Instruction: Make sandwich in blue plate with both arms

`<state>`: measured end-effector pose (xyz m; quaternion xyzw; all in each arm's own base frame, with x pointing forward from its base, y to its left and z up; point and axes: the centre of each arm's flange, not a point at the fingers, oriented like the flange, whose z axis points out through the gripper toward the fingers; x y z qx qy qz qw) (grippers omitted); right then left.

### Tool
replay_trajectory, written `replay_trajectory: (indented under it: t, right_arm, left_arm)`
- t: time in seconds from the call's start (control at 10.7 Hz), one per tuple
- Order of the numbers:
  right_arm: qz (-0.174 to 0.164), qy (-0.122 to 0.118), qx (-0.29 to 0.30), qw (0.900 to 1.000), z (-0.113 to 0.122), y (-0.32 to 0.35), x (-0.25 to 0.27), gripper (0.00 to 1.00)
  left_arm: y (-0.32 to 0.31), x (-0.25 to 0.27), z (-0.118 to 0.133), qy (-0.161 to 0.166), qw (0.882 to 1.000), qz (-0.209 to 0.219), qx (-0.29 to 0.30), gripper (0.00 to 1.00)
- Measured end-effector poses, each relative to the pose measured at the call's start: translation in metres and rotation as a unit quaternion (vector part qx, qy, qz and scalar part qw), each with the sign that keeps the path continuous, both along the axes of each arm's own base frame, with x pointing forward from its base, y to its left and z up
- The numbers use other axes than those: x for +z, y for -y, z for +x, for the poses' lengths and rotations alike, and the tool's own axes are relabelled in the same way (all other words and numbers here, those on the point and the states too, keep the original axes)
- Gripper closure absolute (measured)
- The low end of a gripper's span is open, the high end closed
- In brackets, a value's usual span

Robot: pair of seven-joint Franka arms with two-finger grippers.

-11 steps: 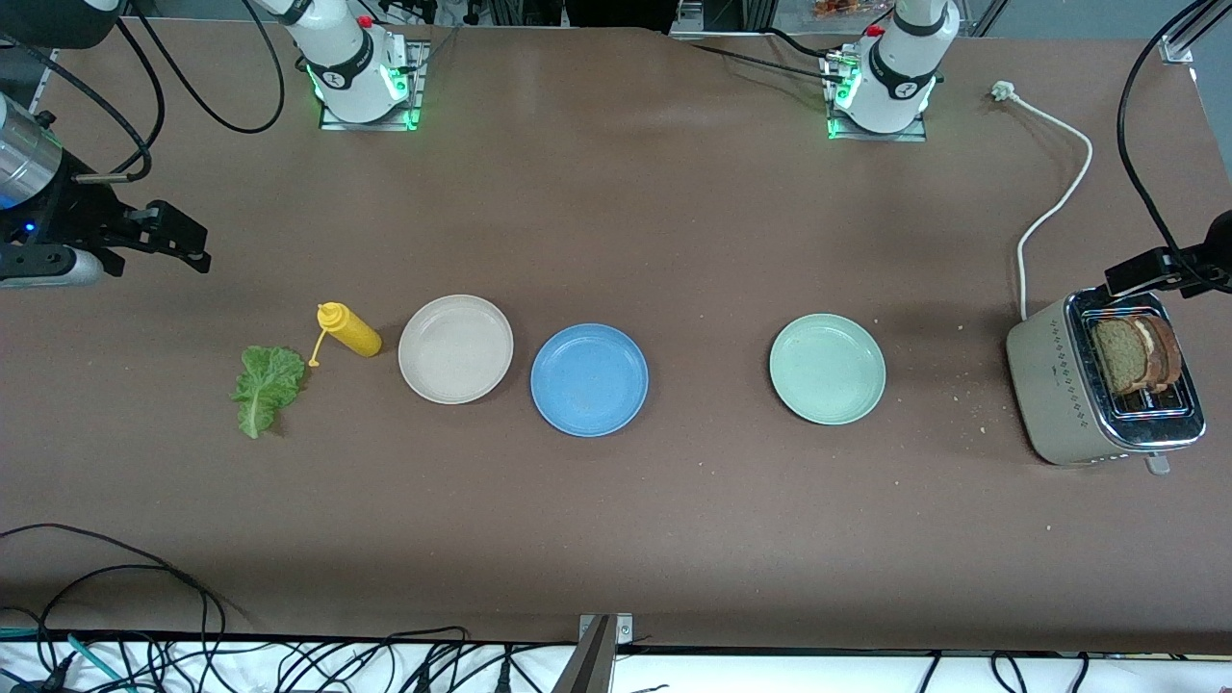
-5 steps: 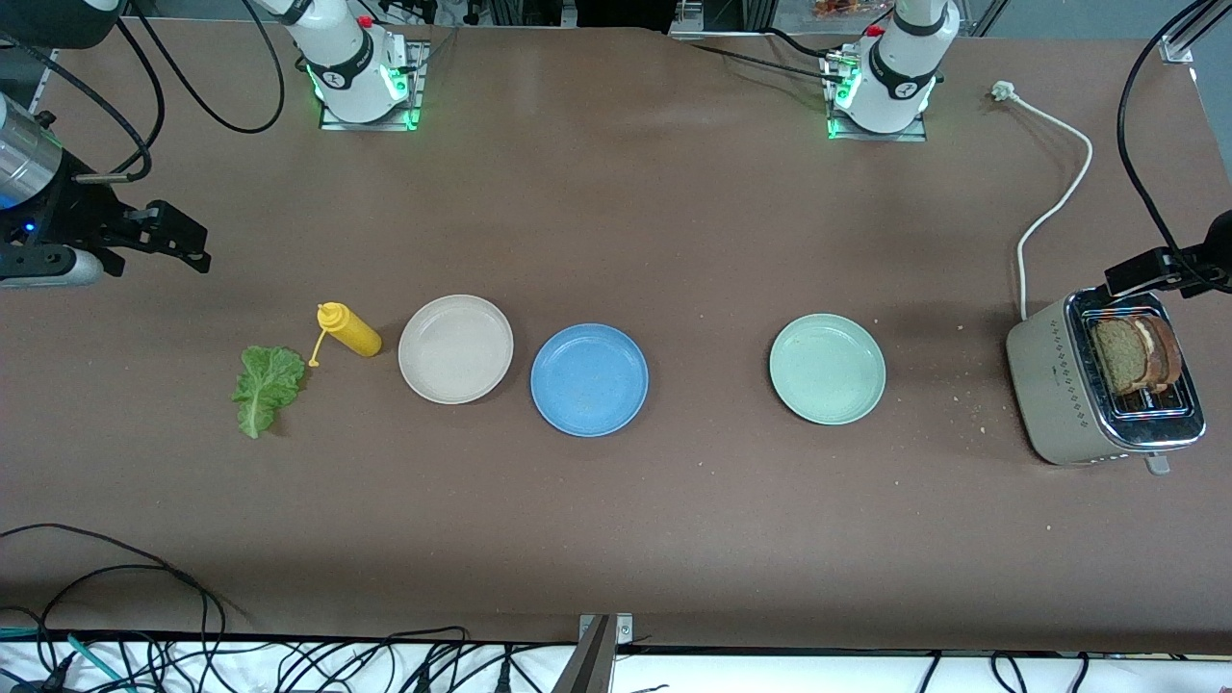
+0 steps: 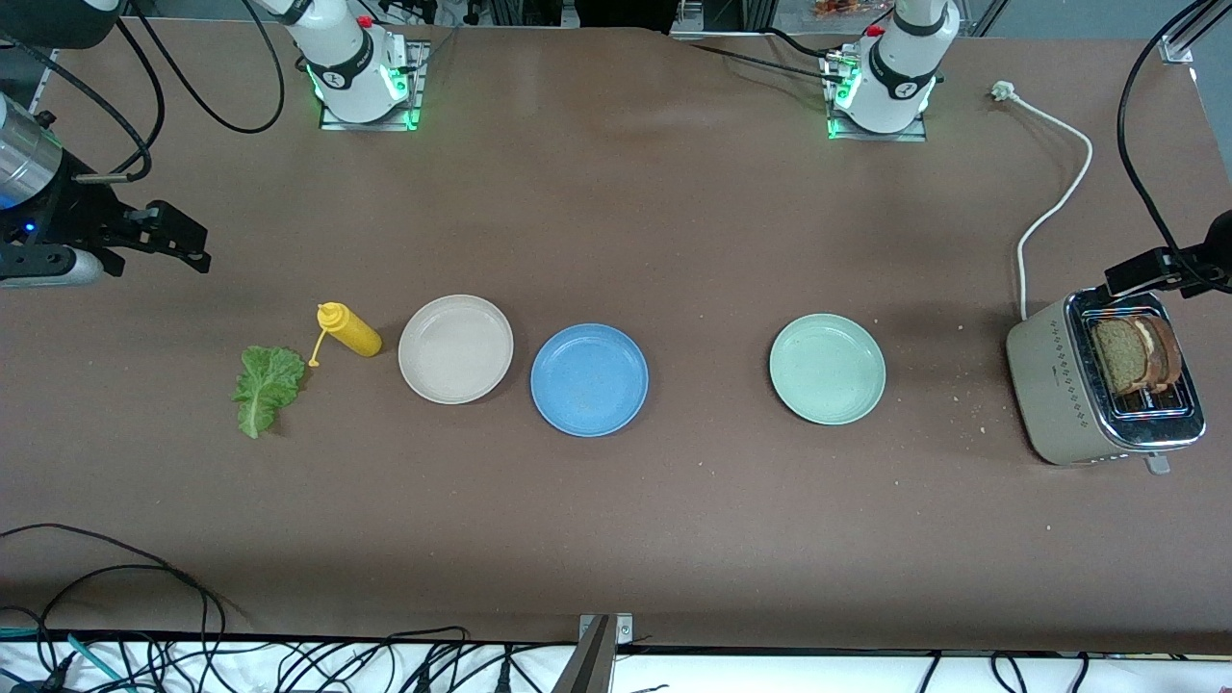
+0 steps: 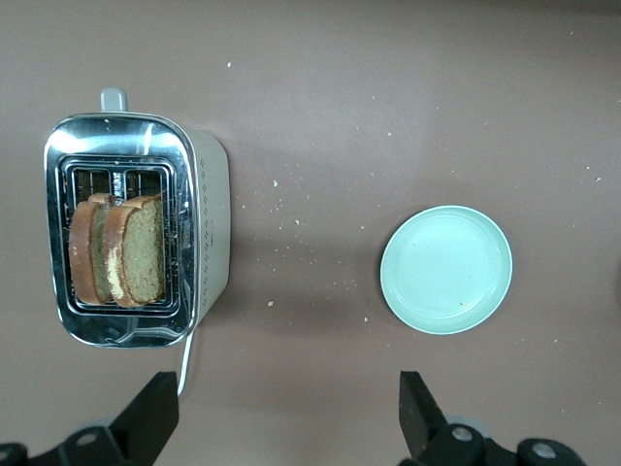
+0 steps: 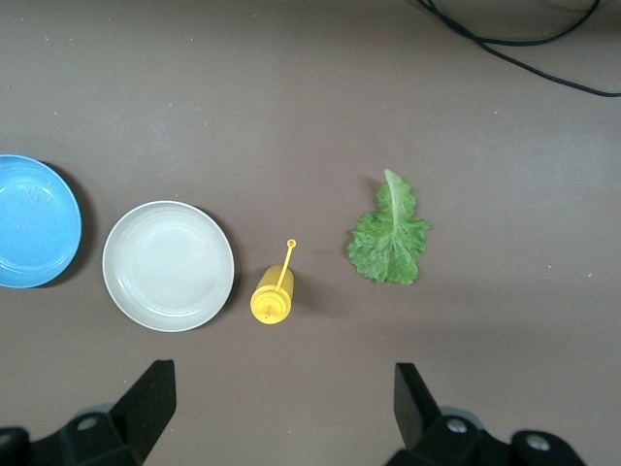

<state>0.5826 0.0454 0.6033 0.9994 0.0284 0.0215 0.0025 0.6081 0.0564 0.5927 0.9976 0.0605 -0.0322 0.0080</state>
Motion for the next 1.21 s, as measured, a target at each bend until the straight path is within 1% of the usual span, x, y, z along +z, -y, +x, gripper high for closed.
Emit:
replay_trajectory:
  t: [0.56, 1.21]
  right_arm:
    - [0.0, 0.0, 0.0, 1.0, 0.0, 0.0, 0.0, 0.0]
    - [0.0, 0.0, 0.0, 1.0, 0.0, 0.0, 0.0, 0.0]
  left_arm:
    - [-0.001, 0.0, 0.0, 0.0, 1.0, 0.0, -0.001, 0.0]
    - [-0.027, 0.0, -0.003, 0.001, 1.0, -0.001, -0.006, 0.0]
